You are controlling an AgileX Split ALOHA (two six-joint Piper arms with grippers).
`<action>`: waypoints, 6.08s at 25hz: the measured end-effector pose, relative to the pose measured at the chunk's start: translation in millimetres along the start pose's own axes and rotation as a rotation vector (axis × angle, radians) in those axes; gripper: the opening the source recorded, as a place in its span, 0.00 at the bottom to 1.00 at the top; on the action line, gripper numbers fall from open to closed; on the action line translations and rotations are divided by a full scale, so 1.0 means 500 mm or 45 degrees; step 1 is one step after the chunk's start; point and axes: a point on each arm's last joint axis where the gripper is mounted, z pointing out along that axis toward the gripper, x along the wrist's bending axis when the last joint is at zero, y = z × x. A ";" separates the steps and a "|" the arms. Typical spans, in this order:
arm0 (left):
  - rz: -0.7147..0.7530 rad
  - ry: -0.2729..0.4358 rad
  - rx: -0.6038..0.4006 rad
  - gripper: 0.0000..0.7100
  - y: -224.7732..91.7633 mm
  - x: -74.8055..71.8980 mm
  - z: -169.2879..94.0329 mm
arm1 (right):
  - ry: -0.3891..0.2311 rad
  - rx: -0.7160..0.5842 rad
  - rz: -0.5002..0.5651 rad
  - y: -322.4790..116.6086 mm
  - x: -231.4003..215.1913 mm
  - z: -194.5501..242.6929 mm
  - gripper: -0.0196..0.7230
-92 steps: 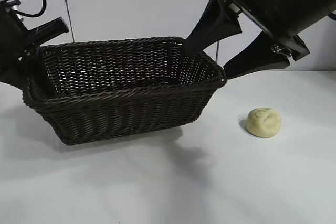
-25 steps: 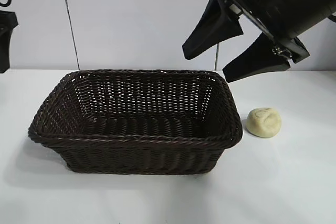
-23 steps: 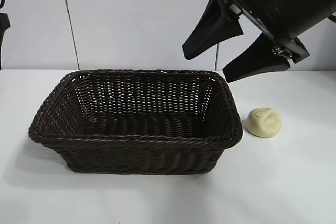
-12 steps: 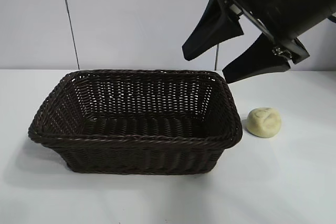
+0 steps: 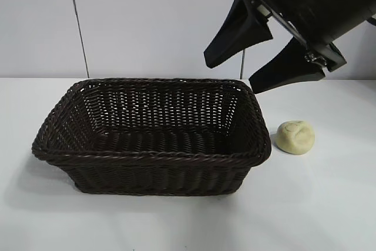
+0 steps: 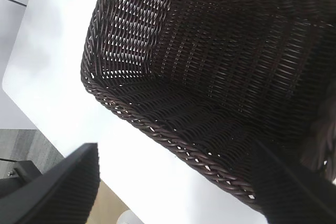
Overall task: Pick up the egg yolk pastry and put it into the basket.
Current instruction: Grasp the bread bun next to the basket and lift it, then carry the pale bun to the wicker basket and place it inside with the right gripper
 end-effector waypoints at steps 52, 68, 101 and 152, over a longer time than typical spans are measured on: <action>-0.014 -0.022 -0.658 0.84 -0.183 -0.007 -0.035 | -0.652 0.094 0.280 0.063 -0.215 -0.117 0.79; -0.014 -0.022 -0.658 0.84 -0.183 -0.007 -0.035 | -0.619 0.076 0.434 0.056 -0.362 0.066 0.79; -0.015 -0.022 -0.658 0.84 -0.183 -0.007 -0.035 | -0.562 -0.088 0.375 0.095 -0.299 -0.003 0.06; -0.015 -0.022 -0.658 0.84 -0.183 -0.007 -0.035 | -0.267 -0.188 -0.011 0.048 0.030 0.302 0.28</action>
